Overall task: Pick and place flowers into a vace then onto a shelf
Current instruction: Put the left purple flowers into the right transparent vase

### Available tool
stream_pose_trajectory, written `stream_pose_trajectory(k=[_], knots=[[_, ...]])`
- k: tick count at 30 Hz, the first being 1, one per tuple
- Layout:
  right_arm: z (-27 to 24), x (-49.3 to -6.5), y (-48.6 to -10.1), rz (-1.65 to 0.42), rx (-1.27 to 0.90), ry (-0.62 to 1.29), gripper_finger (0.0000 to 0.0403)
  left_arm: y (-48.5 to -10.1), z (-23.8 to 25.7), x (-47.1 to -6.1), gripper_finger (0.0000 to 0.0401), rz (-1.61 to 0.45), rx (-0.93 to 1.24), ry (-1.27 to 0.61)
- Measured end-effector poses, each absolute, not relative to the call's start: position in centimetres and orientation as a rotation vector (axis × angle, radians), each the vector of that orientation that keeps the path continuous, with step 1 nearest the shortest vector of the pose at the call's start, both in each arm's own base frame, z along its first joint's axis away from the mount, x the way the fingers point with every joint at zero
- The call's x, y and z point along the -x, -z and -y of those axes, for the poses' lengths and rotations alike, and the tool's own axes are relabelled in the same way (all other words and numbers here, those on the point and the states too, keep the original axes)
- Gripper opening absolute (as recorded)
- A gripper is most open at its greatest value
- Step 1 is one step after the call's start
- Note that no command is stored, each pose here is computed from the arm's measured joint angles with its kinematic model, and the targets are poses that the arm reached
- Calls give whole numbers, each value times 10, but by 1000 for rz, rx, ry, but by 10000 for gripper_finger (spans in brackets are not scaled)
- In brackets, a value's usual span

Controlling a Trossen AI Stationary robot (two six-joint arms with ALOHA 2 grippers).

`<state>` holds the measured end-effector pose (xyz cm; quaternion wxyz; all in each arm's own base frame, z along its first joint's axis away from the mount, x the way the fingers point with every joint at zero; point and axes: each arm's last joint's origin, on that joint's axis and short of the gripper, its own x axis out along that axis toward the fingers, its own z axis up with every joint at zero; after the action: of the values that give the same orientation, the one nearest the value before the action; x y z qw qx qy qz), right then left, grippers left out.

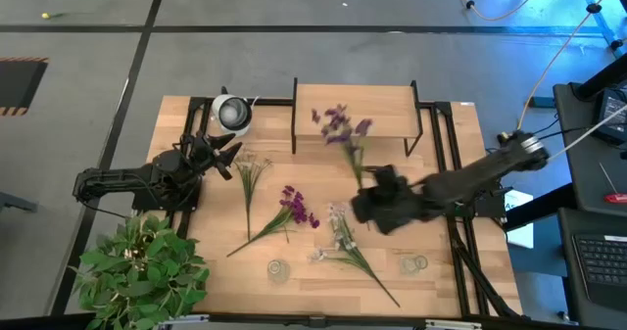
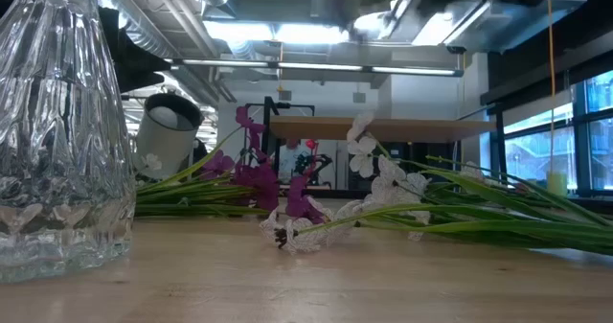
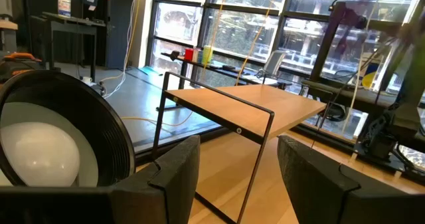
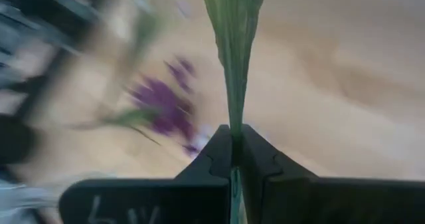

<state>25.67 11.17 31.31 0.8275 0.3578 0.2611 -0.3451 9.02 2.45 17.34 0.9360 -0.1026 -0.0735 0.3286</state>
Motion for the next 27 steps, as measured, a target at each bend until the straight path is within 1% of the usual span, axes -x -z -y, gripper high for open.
stream_pose_trajectory(k=[3, 6, 9, 20, 27], knots=[[-127, -226, -338, -402, -711, 659, 6, -173, -24, -90, 196, 150, 210, -672], [-149, -200, -349, -285, -585, 587, 6, -173, -24, -90, 196, 150, 210, -671], [-167, -181, -352, -250, -509, 508, 6, -173, -24, -90, 196, 150, 211, -665], [-212, -115, -357, -105, -399, 293, 6, -173, -24, -90, 196, 150, 212, -664], [-223, -82, -355, -128, -314, 160, 6, -173, -24, -90, 196, 167, 259, -661]])
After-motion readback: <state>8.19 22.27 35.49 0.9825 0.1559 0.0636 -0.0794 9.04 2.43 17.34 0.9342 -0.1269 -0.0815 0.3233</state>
